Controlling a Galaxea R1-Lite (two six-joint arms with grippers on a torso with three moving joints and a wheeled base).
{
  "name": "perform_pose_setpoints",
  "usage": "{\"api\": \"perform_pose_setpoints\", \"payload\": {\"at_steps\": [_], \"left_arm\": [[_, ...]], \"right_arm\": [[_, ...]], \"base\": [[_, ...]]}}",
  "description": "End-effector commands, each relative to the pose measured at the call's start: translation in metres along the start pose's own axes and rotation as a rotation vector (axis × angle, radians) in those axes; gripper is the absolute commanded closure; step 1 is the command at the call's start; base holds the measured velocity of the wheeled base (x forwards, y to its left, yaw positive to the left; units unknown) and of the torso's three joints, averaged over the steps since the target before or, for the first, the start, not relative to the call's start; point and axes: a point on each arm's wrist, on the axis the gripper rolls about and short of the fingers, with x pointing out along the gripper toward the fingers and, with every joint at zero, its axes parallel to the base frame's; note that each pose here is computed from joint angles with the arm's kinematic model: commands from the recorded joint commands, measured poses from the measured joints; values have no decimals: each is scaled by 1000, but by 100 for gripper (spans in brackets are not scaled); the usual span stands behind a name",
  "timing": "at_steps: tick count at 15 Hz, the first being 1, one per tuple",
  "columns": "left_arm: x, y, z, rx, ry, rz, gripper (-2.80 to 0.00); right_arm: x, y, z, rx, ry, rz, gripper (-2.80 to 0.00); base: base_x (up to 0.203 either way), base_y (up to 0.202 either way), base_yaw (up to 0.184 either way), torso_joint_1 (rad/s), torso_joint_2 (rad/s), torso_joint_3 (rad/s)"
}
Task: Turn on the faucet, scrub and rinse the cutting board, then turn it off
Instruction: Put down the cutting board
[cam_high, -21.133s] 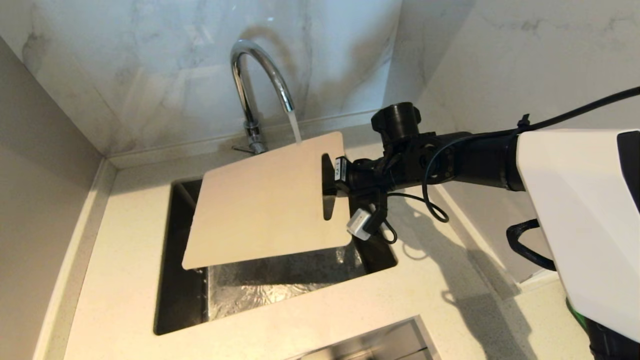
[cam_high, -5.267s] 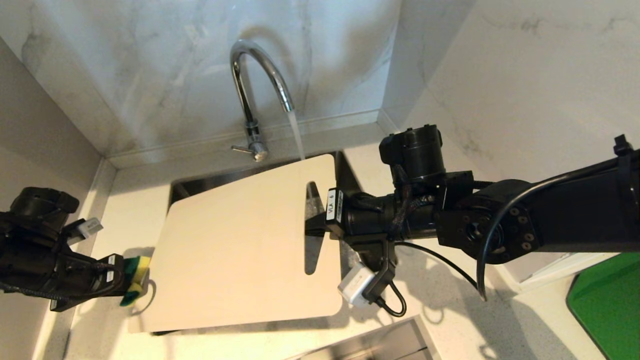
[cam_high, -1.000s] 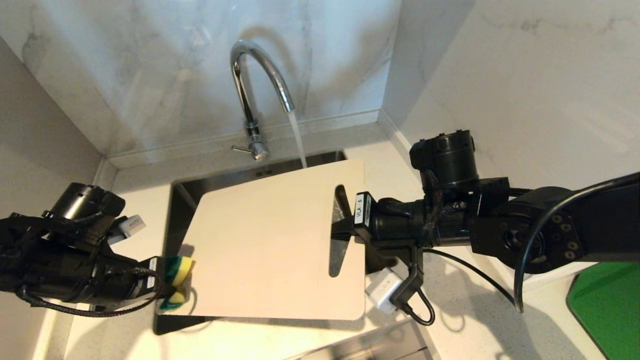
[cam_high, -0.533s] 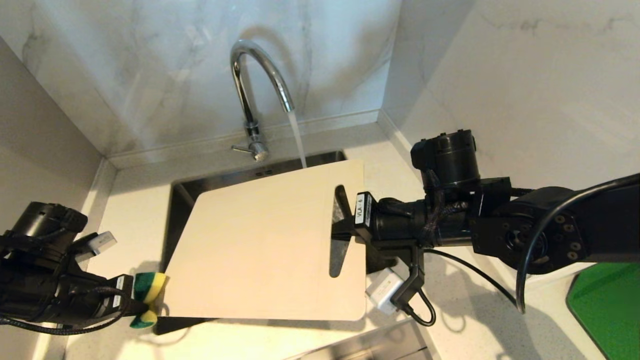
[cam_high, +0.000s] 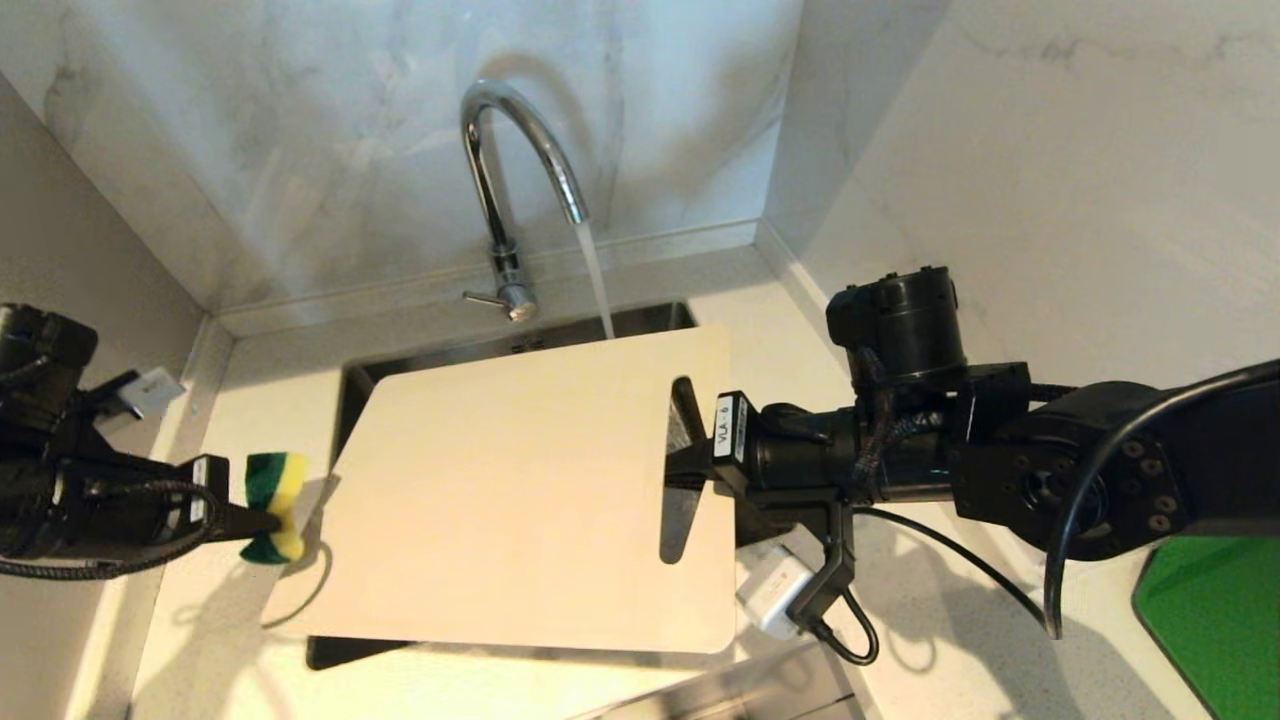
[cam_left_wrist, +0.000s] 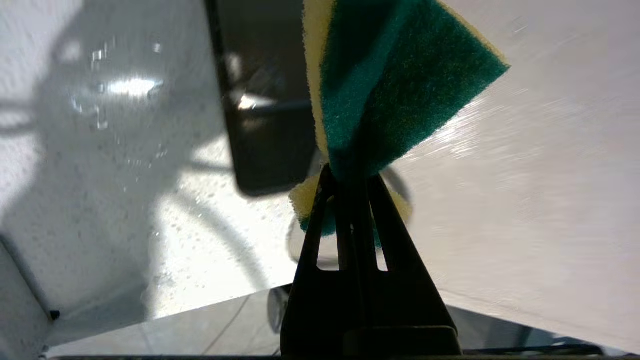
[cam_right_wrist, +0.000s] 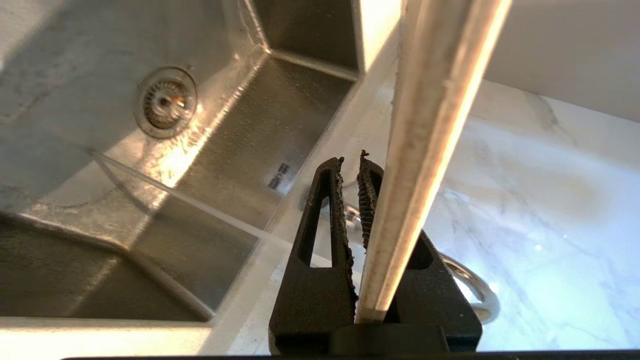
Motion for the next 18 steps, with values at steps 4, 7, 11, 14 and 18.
{"api": "perform_pose_setpoints", "payload": {"at_steps": [4, 7, 11, 14, 18], "left_arm": [[-32, -51, 25, 47, -10, -149, 0], [-14, -109, 15, 99, 65, -217, 0], [25, -177, -3, 121, 125, -224, 0], [53, -194, -4, 78, 149, -213, 0], [76, -193, -13, 105, 199, -170, 0]], "right_arm": [[0, 4, 5, -5, -15, 9, 0], [0, 4, 6, -4, -18, 10, 0], [-1, 5, 8, -1, -23, 13, 0], [0, 6, 10, 1, -26, 16, 0], [-1, 5, 9, 1, -24, 15, 0]], "base": [[0, 0, 0, 0, 0, 0], [0, 0, 0, 0, 0, 0], [0, 0, 0, 0, 0, 0], [0, 0, 0, 0, 0, 0], [0, 0, 0, 0, 0, 0]]}}
